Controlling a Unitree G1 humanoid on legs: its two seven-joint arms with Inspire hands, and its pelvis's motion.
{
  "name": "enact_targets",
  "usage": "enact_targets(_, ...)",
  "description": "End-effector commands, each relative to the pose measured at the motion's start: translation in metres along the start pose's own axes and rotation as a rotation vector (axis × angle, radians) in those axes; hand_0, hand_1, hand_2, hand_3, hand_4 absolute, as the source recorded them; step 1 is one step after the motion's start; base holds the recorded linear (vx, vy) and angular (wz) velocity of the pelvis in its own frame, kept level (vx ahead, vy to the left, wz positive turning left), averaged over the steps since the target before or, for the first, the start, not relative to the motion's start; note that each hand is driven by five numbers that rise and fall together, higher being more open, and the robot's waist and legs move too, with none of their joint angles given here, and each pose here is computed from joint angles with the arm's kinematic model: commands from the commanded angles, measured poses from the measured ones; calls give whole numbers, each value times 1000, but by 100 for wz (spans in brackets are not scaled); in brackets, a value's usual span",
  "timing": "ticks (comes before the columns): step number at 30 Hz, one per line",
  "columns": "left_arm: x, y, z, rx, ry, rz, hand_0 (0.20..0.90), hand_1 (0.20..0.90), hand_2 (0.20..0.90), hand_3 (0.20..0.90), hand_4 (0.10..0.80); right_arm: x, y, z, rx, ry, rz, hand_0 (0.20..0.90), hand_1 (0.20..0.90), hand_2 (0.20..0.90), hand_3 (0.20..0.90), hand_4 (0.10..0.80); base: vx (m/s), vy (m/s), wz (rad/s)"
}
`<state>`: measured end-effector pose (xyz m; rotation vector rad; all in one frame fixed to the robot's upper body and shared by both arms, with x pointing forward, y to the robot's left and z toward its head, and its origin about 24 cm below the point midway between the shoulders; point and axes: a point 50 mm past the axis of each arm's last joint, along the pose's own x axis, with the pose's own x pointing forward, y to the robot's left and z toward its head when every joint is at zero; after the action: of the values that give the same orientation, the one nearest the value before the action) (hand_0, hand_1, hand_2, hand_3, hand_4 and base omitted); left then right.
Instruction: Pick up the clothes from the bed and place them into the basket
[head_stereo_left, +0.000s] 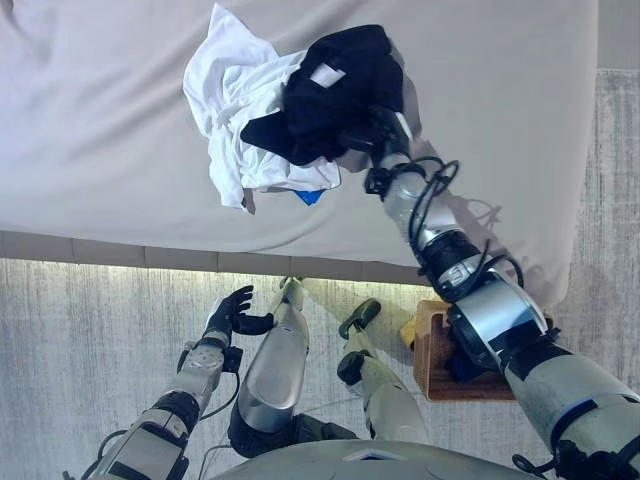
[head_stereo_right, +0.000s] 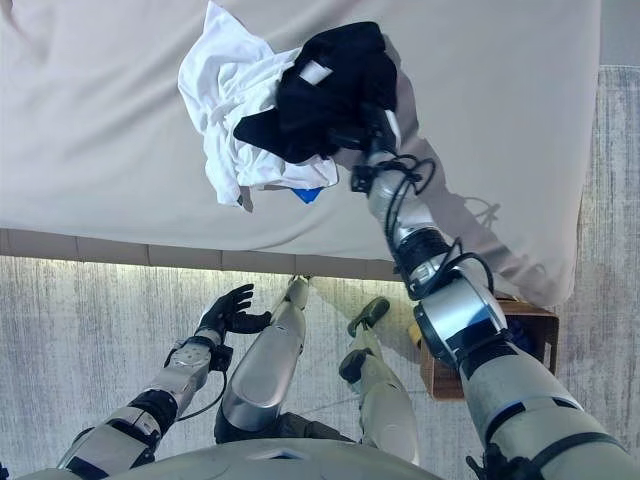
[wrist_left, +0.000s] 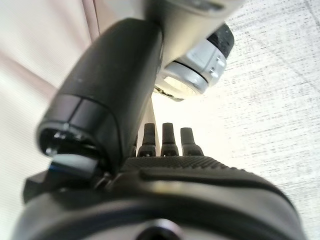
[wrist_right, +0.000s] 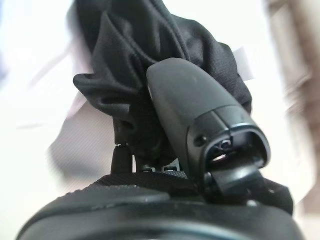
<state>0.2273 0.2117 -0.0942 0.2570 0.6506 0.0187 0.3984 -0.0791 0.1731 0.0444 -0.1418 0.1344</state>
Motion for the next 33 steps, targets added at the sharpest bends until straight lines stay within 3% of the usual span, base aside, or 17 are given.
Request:
enact_targets(1, -11, -13, -22, 2, 23, -37, 900, 900, 900, 900, 800, -10, 28, 81, -37, -429, 92, 300, 300, 300, 200, 100, 38, -20, 0)
enact_targets(7, -16, -3, -38, 39, 78, -13, 900, 900, 900, 900, 800, -24, 23, 100, -76, -545, 73, 300, 300, 300, 200, 100, 42, -48, -11)
enact_targets(17, -35, 22, -83, 141, 279, 48, 900, 900, 900, 900, 800, -63, -20, 135, -62, -821, -177, 300, 300, 300, 200, 100, 78, -51, -28)
enact_targets(23, -42, 27, -100, 170, 389, 30, 900, 900, 900, 900, 800, -79, -71, 145, -137, -850, -350, 300, 300, 300, 200, 100, 54, -35, -45)
enact_targets(33, -40, 12, -97, 198, 392, -63, 900, 900, 900, 900, 800, -99, -136, 172, -313, -901, -608, 300, 300, 300, 200, 100, 26, -43, -33)
